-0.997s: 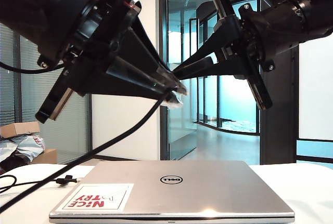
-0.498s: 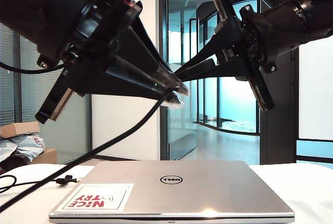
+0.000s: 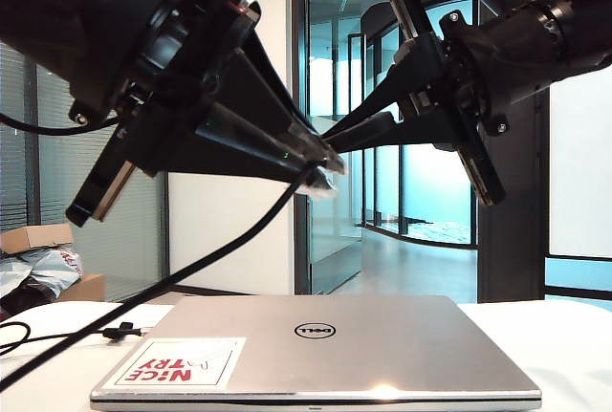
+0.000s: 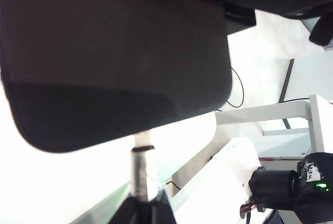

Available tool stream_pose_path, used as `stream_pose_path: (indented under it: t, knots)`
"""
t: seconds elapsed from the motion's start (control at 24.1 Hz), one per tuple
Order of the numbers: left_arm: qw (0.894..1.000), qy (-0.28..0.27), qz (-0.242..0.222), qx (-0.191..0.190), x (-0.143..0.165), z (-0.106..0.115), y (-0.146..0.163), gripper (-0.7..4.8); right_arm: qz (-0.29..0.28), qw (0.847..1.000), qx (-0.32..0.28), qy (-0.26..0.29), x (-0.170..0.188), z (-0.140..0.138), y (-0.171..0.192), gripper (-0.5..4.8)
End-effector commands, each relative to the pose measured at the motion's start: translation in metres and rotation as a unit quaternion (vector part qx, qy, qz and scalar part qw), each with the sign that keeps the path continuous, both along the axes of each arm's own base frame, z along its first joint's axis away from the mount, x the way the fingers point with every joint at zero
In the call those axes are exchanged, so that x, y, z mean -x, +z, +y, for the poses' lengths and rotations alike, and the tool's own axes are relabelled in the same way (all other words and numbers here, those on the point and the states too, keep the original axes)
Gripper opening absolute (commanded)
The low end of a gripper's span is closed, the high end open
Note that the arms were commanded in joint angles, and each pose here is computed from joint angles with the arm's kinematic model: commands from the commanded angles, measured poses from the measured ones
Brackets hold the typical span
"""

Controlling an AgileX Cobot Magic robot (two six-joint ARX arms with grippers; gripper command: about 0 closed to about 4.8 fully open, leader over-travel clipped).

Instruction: Pick up the charging cable and the phone, plug the charging cable into the charging port on the phone, and finally place them back on the table.

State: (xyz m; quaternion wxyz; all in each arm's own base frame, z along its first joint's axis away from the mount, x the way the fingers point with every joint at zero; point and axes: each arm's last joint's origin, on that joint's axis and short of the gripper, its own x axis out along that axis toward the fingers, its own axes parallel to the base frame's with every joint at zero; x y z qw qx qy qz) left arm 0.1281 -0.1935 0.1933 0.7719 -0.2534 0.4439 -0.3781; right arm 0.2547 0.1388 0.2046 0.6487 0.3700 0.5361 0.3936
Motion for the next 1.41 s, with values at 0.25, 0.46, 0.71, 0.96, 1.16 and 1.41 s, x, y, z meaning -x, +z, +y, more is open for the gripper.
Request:
stream_pose_path:
  t: [0.25, 0.46, 0.71, 0.96, 1.16, 1.41]
  knots:
    - [1.0, 0.002, -0.007, 0.012, -0.001, -0.001, 0.003, -0.06, -0.008, 1.0, -0.016, 0.009, 0.001, 0.004, 0.007, -0.06]
    - [1.0, 0.003, -0.006, 0.013, -0.001, -0.001, 0.003, -0.06, -0.001, 1.0, -0.019, 0.007, 0.0, 0.004, 0.007, -0.06]
    - [0.999, 0.019, 0.015, 0.022, -0.002, 0.0, 0.003, -0.06, -0.019, 1.0, -0.016, 0.013, 0.0, 0.004, 0.007, -0.06]
    - [0.999, 0.023, 0.002, 0.038, -0.004, -0.001, 0.006, -0.06, -0.028, 0.999, -0.015, 0.02, 0.001, 0.004, 0.007, -0.06]
    - [0.999, 0.039, -0.011, 0.036, -0.01, 0.003, 0.007, -0.06, -0.006, 1.0, -0.004, 0.02, 0.003, 0.003, 0.003, -0.06]
    - [0.999, 0.029, -0.035, 0.03, -0.011, 0.003, 0.008, 0.03, -0.004, 1.0, -0.004, 0.011, 0.002, 0.003, 0.004, -0.06]
